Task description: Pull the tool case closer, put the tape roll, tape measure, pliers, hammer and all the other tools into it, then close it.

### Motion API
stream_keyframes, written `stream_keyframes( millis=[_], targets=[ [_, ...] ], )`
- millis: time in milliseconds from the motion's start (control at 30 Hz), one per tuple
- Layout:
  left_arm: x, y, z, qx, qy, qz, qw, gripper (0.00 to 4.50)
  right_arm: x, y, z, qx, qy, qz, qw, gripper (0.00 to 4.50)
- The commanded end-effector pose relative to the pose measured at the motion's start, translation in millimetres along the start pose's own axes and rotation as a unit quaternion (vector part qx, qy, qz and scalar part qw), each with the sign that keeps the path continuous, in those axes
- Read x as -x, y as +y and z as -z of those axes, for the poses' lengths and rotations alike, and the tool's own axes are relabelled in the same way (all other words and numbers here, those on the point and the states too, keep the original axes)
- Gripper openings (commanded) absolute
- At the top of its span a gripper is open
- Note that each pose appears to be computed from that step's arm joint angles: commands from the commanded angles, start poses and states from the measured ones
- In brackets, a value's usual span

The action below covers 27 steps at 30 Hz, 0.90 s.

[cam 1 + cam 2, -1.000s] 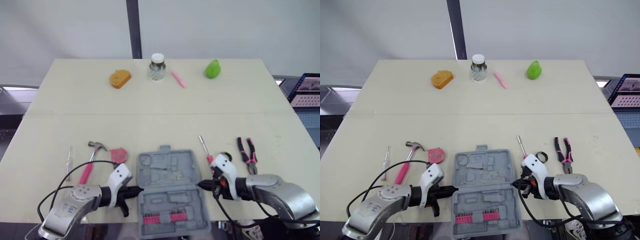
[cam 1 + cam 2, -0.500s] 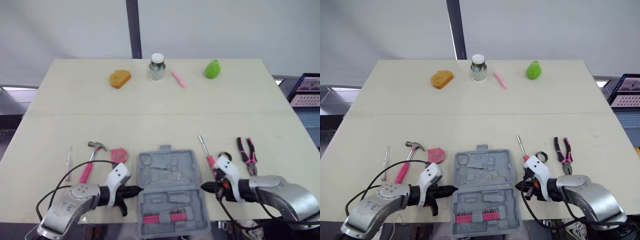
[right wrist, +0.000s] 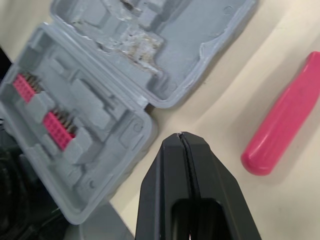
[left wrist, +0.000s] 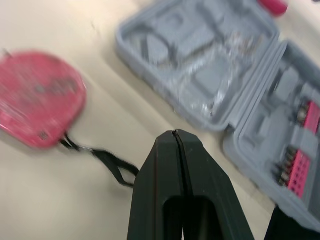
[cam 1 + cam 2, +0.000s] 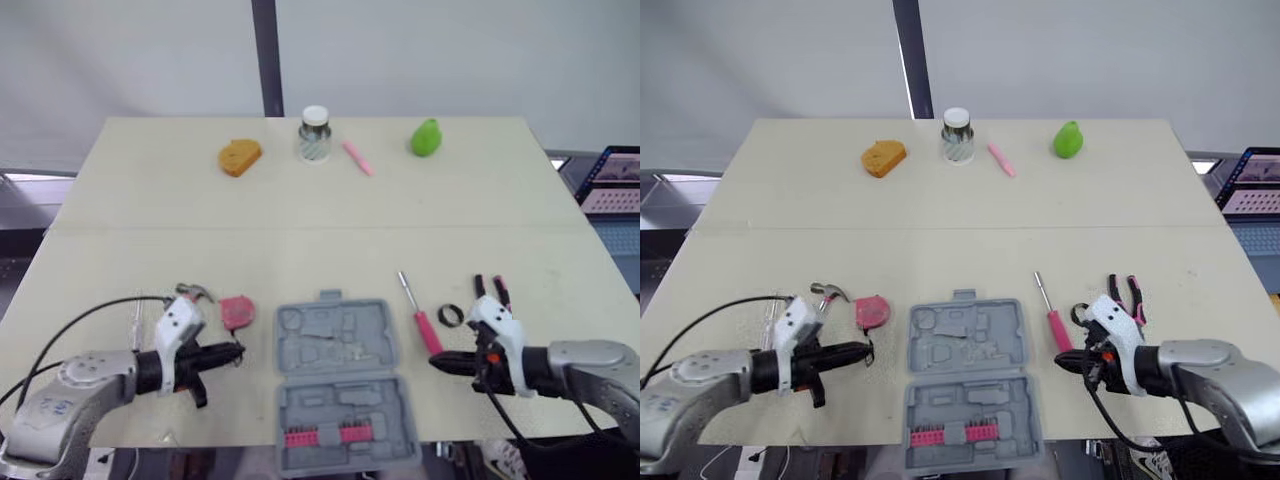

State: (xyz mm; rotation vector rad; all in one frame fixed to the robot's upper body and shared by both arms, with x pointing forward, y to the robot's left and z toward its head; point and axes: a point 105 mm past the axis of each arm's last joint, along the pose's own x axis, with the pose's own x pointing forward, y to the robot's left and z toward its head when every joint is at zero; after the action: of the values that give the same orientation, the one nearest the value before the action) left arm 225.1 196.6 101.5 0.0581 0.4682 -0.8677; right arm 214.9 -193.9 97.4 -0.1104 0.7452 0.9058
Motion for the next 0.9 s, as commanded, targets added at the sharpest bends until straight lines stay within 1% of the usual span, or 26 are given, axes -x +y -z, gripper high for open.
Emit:
stream_keyframes(
  millis=[33,200,300,400,433,467,500,533,567,633,733,900],
  targets=[
    [17.7,4.0,-18.3,-0.034,-0.068,-0.019,0.997,0.00,14.4,-2.6,-6.5,0.022,-0.026,0.009,0.999,0.01],
    [33.1,12.1,-9.3,-0.046,-0.091,-0.053,0.993,0.00,23.7,-7.8,2.4,0.039,-0.044,0.034,0.998,0.01],
    [43.5,17.1,0.9,-0.049,-0.100,-0.075,0.991,0.84,28.2,-4.7,9.7,0.036,-0.049,0.031,0.998,0.00],
    [52.2,13.5,14.8,-0.050,-0.092,-0.076,0.992,2.32,33.1,-5.5,22.5,0.023,-0.033,0.035,0.999,0.86],
    [55.1,12.7,18.9,-0.051,-0.090,-0.079,0.992,2.86,34.3,-5.4,26.3,0.023,-0.028,0.036,0.999,1.41],
    [57.4,12.1,22.0,-0.051,-0.088,-0.081,0.991,3.34,35.2,-5.4,28.7,0.023,-0.026,0.036,0.999,1.83],
    [59.6,11.1,25.3,-0.050,-0.087,-0.083,0.991,3.85,36.2,-5.4,30.4,0.021,-0.027,0.037,0.999,2.35],
    [62.0,9.2,29.0,-0.051,-0.085,-0.084,0.992,4.44,37.4,-6.2,32.2,0.020,-0.029,0.040,0.999,2.91],
    [64.6,6.8,32.8,-0.052,-0.083,-0.085,0.992,4.50,39.1,-7.0,34.7,0.019,-0.029,0.043,0.998,3.28],
    [68.8,4.4,38.2,-0.060,-0.083,-0.094,0.990,4.50,42.4,-8.6,39.8,0.023,-0.029,0.051,0.998,4.38],
    [72.6,1.5,44.8,-0.057,-0.084,-0.102,0.990,4.50,46.9,-15.6,38.7,0.042,-0.061,0.081,0.994,4.45],
    [74.7,0.1,52.2,-0.058,-0.087,-0.115,0.988,4.50,49.7,-13.7,48.3,0.047,-0.059,0.081,0.994,4.45]
  ],
)
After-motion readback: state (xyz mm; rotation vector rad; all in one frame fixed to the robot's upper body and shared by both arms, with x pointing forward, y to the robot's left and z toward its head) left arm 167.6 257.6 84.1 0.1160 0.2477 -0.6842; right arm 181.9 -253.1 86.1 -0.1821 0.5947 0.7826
